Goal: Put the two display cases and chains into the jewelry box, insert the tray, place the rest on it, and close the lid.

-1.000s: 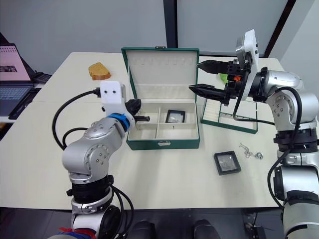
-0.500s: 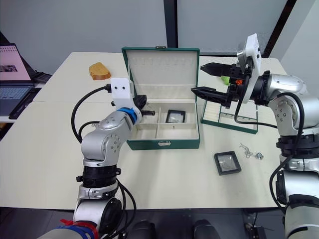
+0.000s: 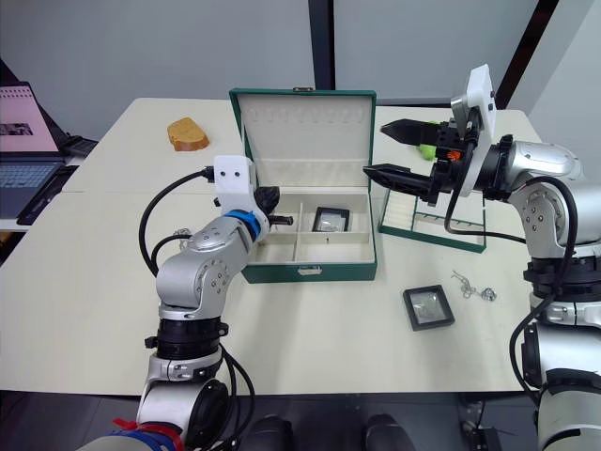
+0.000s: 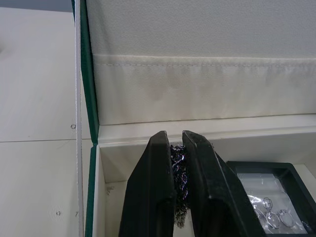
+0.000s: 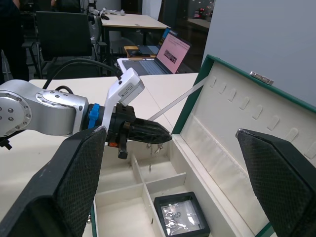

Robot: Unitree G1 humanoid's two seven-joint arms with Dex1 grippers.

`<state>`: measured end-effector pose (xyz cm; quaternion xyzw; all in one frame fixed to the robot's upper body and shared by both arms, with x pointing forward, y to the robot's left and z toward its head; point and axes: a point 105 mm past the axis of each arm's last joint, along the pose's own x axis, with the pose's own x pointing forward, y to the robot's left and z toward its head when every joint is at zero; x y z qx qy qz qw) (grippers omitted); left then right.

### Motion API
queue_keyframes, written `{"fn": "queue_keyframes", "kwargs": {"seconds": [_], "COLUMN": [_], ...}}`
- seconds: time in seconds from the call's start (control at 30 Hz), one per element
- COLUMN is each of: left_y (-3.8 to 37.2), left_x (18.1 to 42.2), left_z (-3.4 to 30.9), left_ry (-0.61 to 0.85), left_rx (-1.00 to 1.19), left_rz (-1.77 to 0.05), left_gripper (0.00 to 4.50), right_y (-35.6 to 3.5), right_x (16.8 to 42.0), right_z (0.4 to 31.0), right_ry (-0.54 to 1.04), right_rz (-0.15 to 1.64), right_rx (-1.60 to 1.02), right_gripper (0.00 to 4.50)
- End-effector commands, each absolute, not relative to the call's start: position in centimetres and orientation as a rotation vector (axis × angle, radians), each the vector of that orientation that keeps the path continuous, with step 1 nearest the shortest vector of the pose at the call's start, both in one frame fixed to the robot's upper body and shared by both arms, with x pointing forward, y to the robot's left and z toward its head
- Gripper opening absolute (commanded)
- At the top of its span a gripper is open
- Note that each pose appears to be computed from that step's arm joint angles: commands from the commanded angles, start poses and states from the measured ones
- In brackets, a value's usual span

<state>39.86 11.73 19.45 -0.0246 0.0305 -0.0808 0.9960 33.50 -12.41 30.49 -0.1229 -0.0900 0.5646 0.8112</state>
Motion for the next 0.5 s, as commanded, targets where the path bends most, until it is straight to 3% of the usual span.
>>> {"fn": "queue_keyframes", "kwargs": {"seconds": [0.03,0.3,0.33,0.5], "left_y": [11.54,11.32,11.28,11.03], "left_x": [39.68,39.66,39.65,39.61], "left_z": [20.63,20.61,20.55,20.41], "left_ry": [0.012,0.014,0.015,0.018], "left_rx": [-0.046,-0.049,-0.049,-0.053], "left_rz": [-0.171,-0.181,-0.185,-0.208], "left_gripper": [1.84,4.27,4.46,4.46], "right_y": [-12.69,-12.62,-12.6,-12.57], "right_x": [32.83,32.88,32.88,32.9], "right_z": [32.01,32.03,32.02,31.96], "right_ry": [-0.249,-0.25,-0.25,-0.25], "right_rz": [1.196,1.199,1.199,1.199], "right_rx": [-0.293,-0.292,-0.292,-0.294], "right_gripper": [4.5,4.5,4.5,4.5]}}
